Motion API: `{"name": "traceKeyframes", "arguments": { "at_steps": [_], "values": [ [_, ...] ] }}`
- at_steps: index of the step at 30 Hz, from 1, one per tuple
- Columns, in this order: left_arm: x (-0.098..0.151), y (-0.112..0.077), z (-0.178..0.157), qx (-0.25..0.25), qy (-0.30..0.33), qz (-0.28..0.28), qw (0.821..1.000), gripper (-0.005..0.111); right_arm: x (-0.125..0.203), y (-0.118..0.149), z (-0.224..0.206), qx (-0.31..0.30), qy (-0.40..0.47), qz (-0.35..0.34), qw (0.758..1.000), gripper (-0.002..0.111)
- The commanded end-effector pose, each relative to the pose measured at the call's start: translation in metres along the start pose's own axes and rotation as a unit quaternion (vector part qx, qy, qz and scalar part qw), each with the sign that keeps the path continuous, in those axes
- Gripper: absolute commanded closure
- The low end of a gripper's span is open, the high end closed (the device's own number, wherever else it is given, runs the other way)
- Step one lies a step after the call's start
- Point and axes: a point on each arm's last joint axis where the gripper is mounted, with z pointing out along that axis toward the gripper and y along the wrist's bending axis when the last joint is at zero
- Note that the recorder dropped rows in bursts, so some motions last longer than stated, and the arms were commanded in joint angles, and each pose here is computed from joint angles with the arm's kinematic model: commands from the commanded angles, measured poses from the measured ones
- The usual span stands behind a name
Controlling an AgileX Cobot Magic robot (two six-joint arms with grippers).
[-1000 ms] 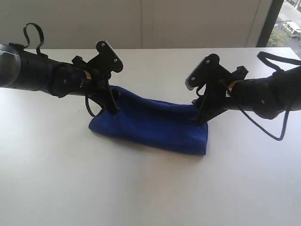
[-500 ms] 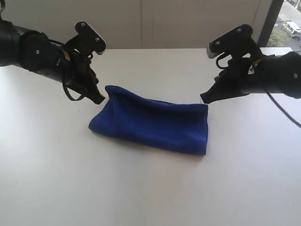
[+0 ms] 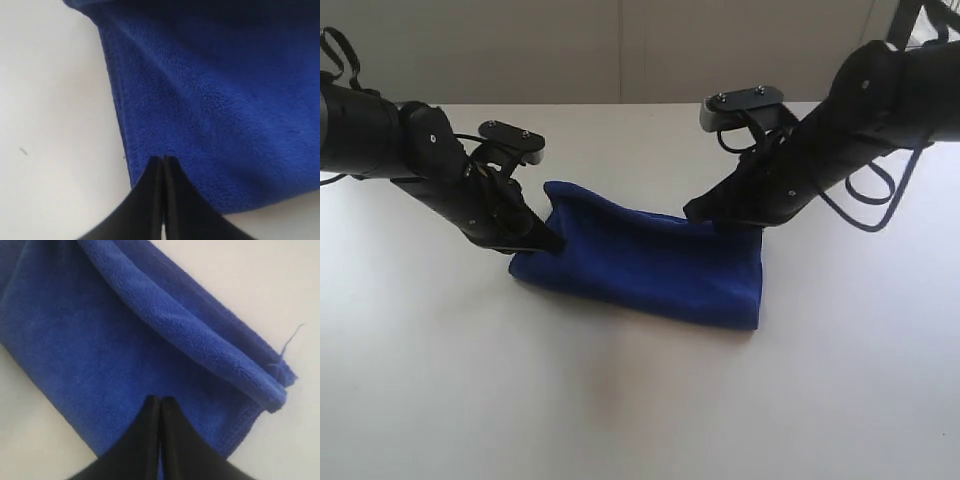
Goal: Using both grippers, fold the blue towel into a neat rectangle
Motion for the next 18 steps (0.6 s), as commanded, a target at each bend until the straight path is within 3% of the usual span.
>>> {"name": "traceKeyframes", "arguments": {
  "at_steps": [1,9,18],
  "values": [
    [0.005,0.0,0.009,0.005,0.013,-0.017,1.0,0.107,0.004,-0.005,0.023,0.0,0.022,0.002,1.0,0.108],
    [0.014,-0.003,0.009,0.023,0.062,0.021,0.998,0.107,0.0,-0.019,0.049,0.042,-0.027,0.005,0.999,0.108],
    [0.017,-0.004,0.008,0.028,0.079,0.024,0.996,0.107,0.0,-0.046,0.066,0.082,-0.064,0.051,0.993,0.108]
  ]
}}
